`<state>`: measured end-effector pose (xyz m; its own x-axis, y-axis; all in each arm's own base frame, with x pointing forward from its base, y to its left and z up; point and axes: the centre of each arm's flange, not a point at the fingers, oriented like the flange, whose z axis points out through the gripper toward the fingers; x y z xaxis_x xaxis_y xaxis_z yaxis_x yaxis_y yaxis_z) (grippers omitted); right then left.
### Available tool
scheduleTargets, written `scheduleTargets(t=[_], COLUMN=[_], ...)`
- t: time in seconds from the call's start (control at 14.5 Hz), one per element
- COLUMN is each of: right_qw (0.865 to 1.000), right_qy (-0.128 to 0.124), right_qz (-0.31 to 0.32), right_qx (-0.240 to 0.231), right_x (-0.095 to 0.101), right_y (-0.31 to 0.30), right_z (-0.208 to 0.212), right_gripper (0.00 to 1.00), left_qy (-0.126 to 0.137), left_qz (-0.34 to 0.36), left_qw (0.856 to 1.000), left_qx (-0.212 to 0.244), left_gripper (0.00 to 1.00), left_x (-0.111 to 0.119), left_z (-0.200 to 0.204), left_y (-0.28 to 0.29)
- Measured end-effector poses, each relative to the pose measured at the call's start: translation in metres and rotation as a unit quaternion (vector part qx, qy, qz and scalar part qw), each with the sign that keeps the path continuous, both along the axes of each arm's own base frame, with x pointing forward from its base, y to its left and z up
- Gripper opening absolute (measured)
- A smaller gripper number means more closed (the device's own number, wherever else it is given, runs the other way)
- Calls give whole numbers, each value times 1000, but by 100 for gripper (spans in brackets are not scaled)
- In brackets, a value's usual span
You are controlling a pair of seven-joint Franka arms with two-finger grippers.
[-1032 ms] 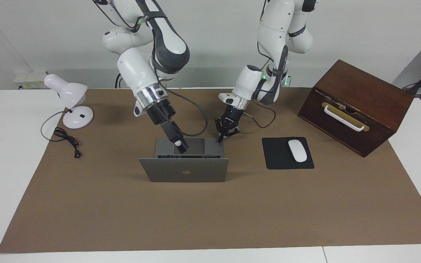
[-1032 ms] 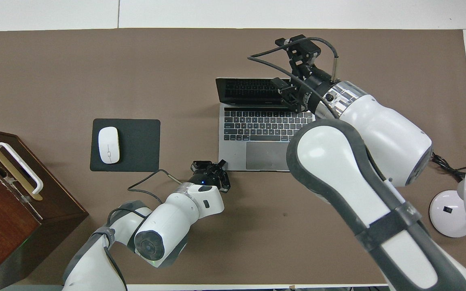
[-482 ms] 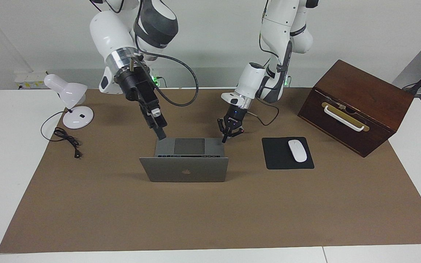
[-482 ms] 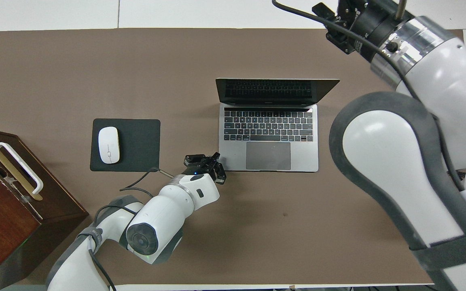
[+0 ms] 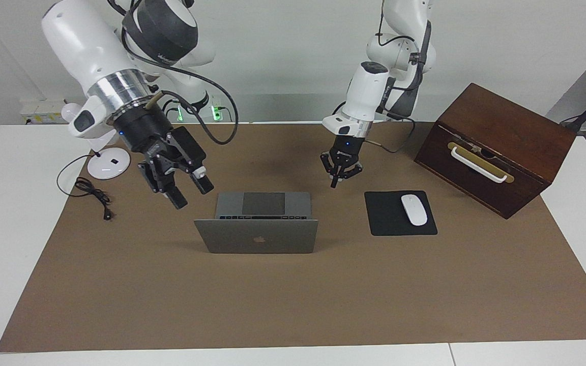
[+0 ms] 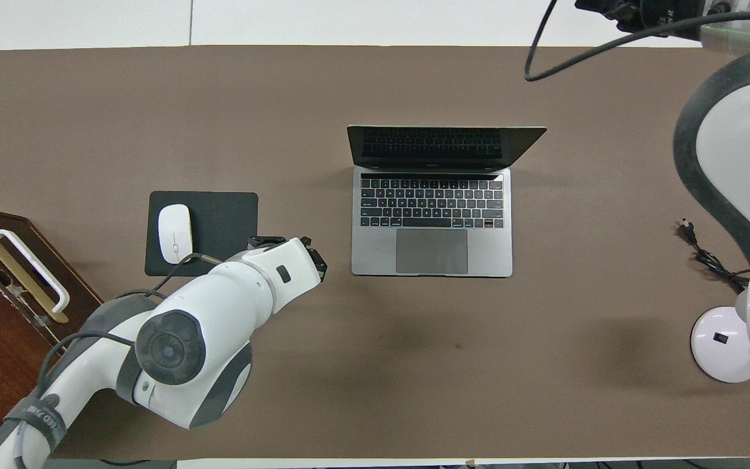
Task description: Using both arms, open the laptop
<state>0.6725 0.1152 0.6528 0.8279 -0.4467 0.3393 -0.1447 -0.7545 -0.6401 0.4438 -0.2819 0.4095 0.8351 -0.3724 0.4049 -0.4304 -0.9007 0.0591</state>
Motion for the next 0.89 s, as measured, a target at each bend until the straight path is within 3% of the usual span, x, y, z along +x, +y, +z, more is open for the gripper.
scheduleTargets(t=[0.21,0.28,0.62,0.83,0.89], right_qw=[991,985,945,931,928], right_qy=[75,101,226,273,287], right_qz=[63,74,97,83,77], right_qx=[-92,-117,-214,-226,-226], right_x=[-26,-36,-83,-99,-105], right_y=[-12,-18,-50,-84,-95], right_z=[3,6,5,-11,-20], right_gripper=[100,100,100,100,100], left_qy=[42,51,76,89,94], left_qz=[13,21,69,92,104], left_qw=[998,998,993,990,989], left_qx=[35,41,50,52,53], left_gripper=[1,7,63,95,100], left_x=[26,34,56,60,64], left_z=[46,60,99,112,118], left_y=[32,44,98,123,136])
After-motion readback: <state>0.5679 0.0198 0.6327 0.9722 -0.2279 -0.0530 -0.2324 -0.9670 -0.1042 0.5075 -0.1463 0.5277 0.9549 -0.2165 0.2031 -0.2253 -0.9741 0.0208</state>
